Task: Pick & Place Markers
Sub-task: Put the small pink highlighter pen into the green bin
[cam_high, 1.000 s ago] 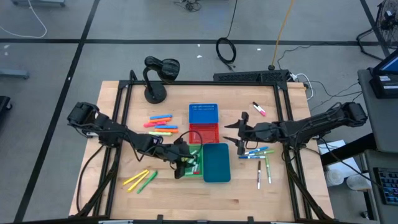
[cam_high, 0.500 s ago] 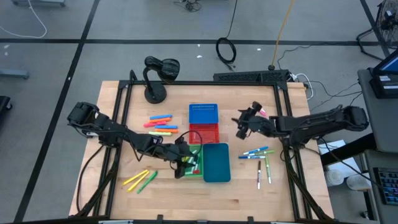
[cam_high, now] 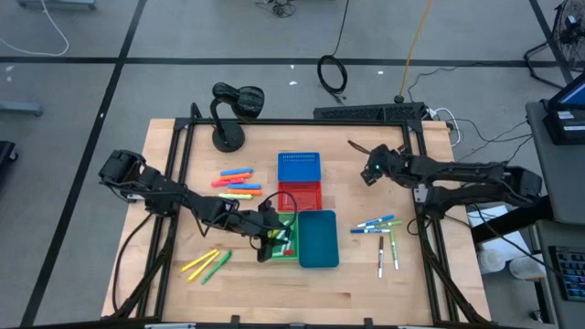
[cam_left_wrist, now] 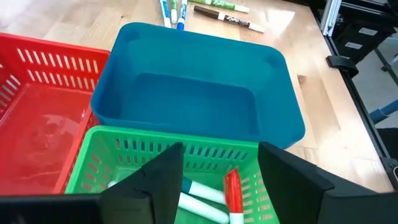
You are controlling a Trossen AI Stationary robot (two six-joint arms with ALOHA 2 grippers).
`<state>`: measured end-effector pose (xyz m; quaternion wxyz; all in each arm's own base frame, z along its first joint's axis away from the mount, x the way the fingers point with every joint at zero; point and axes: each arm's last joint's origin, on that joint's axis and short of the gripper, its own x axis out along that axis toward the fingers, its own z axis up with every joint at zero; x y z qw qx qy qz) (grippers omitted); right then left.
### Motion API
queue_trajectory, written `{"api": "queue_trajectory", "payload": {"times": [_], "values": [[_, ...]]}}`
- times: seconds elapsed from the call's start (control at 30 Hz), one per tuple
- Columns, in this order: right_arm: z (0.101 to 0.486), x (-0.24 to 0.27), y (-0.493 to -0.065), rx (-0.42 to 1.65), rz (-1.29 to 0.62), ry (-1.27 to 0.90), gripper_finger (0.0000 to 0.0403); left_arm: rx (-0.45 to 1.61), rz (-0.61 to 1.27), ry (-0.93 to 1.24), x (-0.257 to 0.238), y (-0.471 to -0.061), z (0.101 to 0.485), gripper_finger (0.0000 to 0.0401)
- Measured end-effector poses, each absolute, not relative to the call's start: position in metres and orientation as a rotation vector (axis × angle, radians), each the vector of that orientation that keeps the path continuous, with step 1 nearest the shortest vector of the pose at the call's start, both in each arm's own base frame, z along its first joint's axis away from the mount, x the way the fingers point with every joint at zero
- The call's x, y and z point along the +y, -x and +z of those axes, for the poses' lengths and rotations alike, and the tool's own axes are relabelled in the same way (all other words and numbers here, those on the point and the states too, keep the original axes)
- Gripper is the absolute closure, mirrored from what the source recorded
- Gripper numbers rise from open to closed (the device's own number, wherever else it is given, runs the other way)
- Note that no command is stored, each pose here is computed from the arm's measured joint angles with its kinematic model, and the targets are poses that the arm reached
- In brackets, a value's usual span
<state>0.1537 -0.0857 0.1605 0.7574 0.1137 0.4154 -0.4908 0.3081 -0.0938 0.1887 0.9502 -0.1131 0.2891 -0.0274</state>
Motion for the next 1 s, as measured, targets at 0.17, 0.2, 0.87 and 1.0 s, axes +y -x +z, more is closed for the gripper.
{"api": "queue_trajectory", "payload": {"times": [0.17,0.2,0.87,1.0], "values": [[0.146,-0.094,-0.145,0.900,-1.034,-0.318,0.0221,0.585,-0.056,0.231,-0.094,-0.308,0.189,0.0193],[0.144,-0.096,-0.142,0.909,-1.044,-0.318,0.0221,0.585,-0.056,0.231,-0.094,-0.308,0.189,0.0191],[0.124,-0.100,-0.126,0.936,-1.001,-0.374,0.0229,0.585,-0.057,0.229,-0.094,-0.308,0.189,0.0206],[0.121,-0.101,-0.126,0.894,-0.974,-0.375,0.0234,0.585,-0.058,0.225,-0.094,-0.308,0.189,0.0198]]}}
